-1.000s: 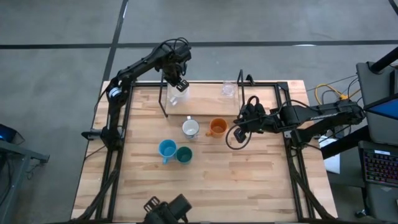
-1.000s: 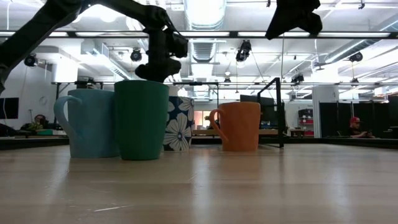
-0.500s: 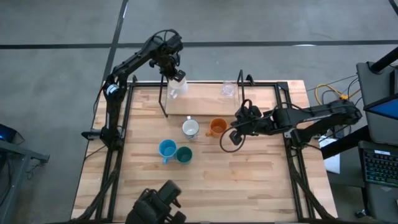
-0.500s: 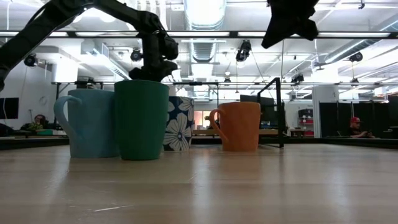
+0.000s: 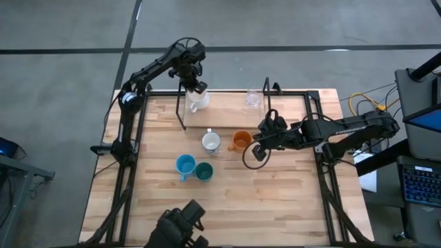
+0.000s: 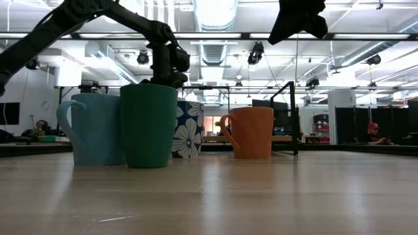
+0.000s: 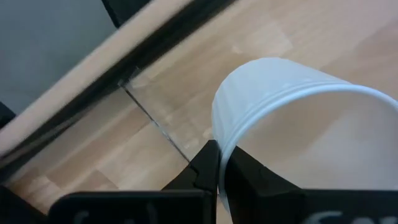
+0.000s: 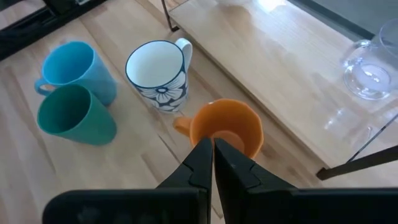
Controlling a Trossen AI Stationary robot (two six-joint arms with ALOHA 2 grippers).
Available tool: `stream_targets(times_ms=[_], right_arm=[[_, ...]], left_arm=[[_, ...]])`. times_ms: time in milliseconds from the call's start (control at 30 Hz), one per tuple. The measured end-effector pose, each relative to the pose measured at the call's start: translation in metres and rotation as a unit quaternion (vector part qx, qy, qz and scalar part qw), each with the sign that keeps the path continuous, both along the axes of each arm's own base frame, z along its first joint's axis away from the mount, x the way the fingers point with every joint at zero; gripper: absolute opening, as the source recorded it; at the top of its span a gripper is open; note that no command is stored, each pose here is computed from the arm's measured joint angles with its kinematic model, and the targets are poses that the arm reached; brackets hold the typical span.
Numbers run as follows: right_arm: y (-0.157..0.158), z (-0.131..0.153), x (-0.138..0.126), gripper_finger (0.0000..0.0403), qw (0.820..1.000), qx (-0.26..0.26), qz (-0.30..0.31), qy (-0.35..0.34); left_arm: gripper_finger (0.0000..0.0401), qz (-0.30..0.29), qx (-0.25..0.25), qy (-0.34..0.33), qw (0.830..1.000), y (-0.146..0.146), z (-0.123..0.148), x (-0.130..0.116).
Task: Stack small to large cups/mugs on shelf
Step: Put the white mug on the shelf
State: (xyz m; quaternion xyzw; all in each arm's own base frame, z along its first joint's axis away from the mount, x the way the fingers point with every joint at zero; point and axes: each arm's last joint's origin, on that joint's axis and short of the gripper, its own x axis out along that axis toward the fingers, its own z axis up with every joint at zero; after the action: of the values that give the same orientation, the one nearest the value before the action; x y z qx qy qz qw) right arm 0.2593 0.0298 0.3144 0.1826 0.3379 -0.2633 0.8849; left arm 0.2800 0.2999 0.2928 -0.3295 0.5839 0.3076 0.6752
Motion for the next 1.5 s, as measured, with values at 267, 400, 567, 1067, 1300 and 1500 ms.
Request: stream_targets(times_ms=[267, 400, 567, 1067, 1300, 1500], right_arm=[[0.000, 0.000, 0.000, 0.0008, 1.000, 0.003, -0.002, 0.000], [0.000, 0.000, 0.000, 0.0008, 1.000, 0.002, -0.002, 0.000], [0.000, 0.000, 0.000, 0.0008, 1.000, -0.001, -0.005, 0.000], [0.000, -0.001, -0.001, 0.0008, 1.000, -0.002, -0.004, 0.003], [0.000, -0.001, -0.001, 0.0008, 1.000, -0.001, -0.005, 0.005], [0.000, -0.001, -0.002, 0.0008, 1.000, -0.002, -0.005, 0.006]], left_arm=[[0.0000, -0.031, -0.003, 0.006, 0.999, -0.008, -0.004, 0.010], [0.0000, -0.061, 0.004, 0.008, 0.998, -0.010, -0.004, 0.013], [0.0000, -0.098, 0.017, 0.017, 0.995, -0.011, -0.004, 0.015], [0.0000, -0.246, 0.108, 0.097, 0.958, -0.014, -0.003, 0.023], [0.0000, -0.263, 0.123, 0.091, 0.953, -0.015, -0.002, 0.028], [0.0000, -0.304, 0.144, 0.085, 0.938, -0.015, 0.000, 0.033]])
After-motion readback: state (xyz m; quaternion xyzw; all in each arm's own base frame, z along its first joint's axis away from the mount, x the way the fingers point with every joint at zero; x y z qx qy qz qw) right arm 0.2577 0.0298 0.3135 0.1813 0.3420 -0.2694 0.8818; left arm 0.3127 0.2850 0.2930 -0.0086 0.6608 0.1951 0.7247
